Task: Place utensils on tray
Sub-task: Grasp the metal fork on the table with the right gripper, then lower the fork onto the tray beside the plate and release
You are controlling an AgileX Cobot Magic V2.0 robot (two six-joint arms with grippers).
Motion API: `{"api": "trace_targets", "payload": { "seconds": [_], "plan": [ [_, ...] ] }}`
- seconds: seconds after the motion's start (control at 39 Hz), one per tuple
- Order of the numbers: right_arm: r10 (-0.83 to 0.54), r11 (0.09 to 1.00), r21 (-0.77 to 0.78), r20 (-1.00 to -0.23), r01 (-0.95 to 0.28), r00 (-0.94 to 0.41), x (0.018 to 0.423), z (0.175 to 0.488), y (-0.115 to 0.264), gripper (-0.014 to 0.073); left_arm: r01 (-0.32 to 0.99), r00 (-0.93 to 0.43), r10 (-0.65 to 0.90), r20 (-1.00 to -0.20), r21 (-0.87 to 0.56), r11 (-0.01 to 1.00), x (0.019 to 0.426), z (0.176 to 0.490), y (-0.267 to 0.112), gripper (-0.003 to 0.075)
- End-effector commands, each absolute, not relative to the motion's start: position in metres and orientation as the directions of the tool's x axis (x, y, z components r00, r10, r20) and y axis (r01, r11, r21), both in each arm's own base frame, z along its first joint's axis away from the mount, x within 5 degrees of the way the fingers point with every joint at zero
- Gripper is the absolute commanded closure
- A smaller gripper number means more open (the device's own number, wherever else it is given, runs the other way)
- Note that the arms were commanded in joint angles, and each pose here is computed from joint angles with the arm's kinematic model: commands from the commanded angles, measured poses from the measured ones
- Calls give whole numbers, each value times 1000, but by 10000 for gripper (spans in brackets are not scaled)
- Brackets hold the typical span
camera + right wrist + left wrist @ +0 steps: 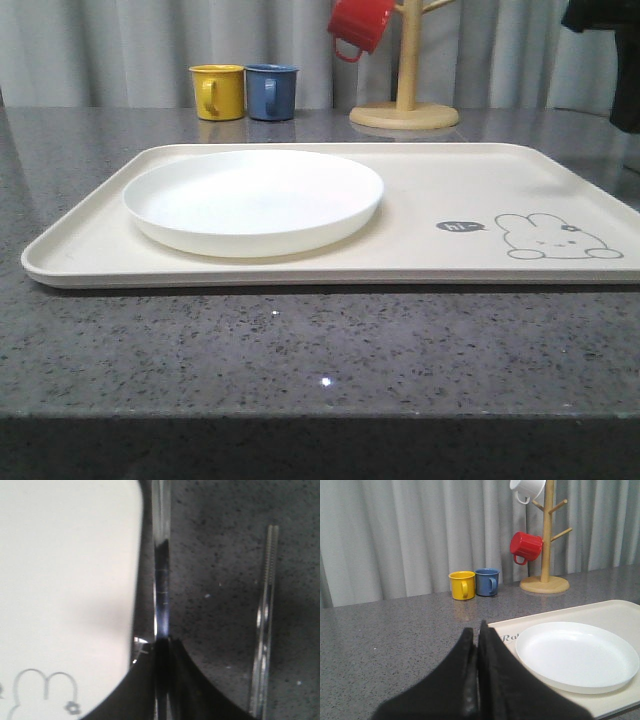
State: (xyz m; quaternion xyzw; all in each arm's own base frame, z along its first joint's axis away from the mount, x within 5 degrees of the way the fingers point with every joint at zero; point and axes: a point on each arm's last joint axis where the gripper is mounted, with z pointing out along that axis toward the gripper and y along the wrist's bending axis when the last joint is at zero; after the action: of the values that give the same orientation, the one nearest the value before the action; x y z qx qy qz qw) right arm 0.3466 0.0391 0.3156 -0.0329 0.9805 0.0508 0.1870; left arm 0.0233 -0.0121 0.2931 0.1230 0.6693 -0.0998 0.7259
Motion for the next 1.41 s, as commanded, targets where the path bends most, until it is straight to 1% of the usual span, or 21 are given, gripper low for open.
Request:
{"api": "trace_targets", "payload": {
  "seconds": [0.0,0.15,0.28,0.36,0.44,0.59,0.74,0.92,1.05,1.15,1.31,1.39],
  "plan": [
    [-12,989,124,-467,-79,-884,332,351,59,653,296,196,-34,-980,26,955,16,308,-9,738],
    [43,986,165,-448,-35,-893,325,350,95,653,296,196,-34,-980,26,955,16,308,-9,738],
    [41,982,180,-466,-49,-884,320,345,132,653,296,196,-34,-980,26,955,16,308,-9,738],
    [52,978,202,-468,-49,-882,320,341,147,653,296,196,-34,-980,26,955,16,308,-9,738],
    [66,976,215,-446,-35,-893,322,332,156,653,296,196,-34,-980,26,955,16,308,-9,738],
    [80,976,217,-403,-10,-912,326,317,169,653,296,196,-34,-980,26,955,16,308,-9,738],
    [83,979,203,-372,6,-925,332,303,172,653,296,196,-34,-980,26,955,16,308,-9,738],
    [98,980,198,-352,28,-931,336,293,174,653,296,196,-34,-980,26,955,16,308,-9,738],
    [104,978,205,-364,30,-926,338,293,175,648,296,196,-34,-980,26,955,16,308,-9,738],
    [104,978,205,-364,29,-925,338,293,175,587,296,196,-34,-980,26,955,16,308,-9,738],
    [104,979,203,-359,31,-927,337,293,175,425,296,196,-34,-980,26,955,16,308,-9,738],
    [104,979,203,-359,31,-928,337,293,175,363,296,196,-34,-980,26,955,16,308,-9,738]
  ]
}}
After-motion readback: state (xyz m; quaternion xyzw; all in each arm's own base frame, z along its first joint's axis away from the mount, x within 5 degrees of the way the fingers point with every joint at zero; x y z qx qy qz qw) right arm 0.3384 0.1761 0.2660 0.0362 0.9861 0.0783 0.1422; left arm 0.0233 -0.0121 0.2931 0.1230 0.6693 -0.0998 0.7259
